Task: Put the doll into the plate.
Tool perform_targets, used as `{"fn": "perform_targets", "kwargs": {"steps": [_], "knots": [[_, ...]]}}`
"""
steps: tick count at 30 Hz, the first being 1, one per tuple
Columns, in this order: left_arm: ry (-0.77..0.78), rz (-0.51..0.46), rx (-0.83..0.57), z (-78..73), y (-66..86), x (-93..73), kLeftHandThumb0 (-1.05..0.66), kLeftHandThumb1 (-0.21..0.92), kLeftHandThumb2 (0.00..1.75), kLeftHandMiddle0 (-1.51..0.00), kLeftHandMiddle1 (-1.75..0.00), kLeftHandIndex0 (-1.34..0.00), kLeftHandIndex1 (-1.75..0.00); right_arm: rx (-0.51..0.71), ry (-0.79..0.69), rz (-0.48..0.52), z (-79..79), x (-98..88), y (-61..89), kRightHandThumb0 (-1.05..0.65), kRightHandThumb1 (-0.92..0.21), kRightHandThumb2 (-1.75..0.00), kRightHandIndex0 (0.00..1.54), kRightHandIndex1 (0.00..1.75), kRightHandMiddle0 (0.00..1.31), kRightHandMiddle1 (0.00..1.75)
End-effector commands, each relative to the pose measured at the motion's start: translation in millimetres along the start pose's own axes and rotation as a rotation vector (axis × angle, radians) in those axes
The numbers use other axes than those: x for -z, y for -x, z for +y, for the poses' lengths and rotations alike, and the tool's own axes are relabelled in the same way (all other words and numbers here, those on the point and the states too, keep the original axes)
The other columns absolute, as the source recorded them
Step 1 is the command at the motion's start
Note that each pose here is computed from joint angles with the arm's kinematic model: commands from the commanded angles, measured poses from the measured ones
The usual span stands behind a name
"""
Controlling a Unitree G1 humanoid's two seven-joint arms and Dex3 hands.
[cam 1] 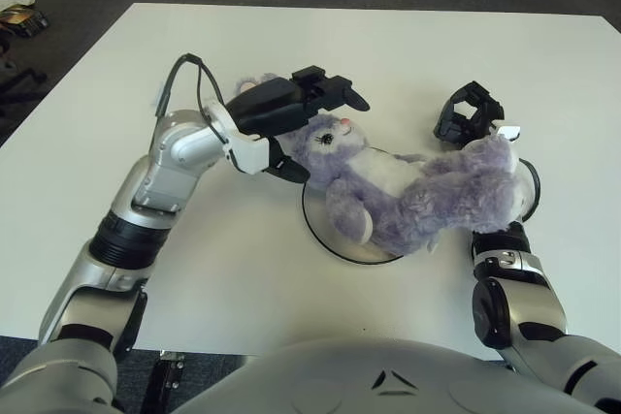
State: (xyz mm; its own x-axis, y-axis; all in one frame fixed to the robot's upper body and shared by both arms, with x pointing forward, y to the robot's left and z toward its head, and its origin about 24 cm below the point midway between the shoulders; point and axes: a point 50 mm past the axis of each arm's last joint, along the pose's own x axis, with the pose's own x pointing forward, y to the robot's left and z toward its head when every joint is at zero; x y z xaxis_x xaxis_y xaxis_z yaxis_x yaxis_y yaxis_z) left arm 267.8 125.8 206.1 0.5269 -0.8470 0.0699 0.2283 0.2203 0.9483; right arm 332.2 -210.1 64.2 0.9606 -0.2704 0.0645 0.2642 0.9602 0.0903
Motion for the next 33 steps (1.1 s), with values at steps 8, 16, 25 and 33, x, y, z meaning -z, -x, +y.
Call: {"fn": "perform_targets", "kwargs": {"steps": [8, 16, 25, 33], "knots": [[0.03, 0.102, -0.174, 13.1, 16.8, 33.1, -0.69, 0.32, 1.04, -0.06, -1.06, 0.0, -1.0, 0.021, -0.015, 0.043, -6.2, 11.4, 2.6, -0.56, -0.15, -1.53, 1.37, 1.75, 0.76, 1.75], [0.049, 0.16, -0.213, 18.1, 15.0, 37.2, -0.74, 0.37, 0.99, -0.09, -1.0, 0.0, -0.98, 0.023, -0.014, 0.044, -9.0, 12.6, 1.9, -0.56, -0.15, -1.53, 1.36, 1.75, 0.76, 1.75], [0.127, 0.221, -0.272, 20.3, 13.3, 47.5, -0.77, 0.4, 0.96, -0.09, -0.98, 0.0, -1.06, 0.038, -0.012, 0.046, -12.9, 13.8, 2.6, -0.56, -0.15, -1.52, 1.37, 1.75, 0.76, 1.75], [0.261, 0.215, -0.384, 6.5, 8.7, 72.0, -0.52, 0.17, 1.16, -0.1, -0.97, 0.0, -1.08, 0.055, -0.005, 0.045, -18.5, 14.6, 4.4, -0.56, -0.16, -1.52, 1.37, 1.75, 0.76, 1.75]]}}
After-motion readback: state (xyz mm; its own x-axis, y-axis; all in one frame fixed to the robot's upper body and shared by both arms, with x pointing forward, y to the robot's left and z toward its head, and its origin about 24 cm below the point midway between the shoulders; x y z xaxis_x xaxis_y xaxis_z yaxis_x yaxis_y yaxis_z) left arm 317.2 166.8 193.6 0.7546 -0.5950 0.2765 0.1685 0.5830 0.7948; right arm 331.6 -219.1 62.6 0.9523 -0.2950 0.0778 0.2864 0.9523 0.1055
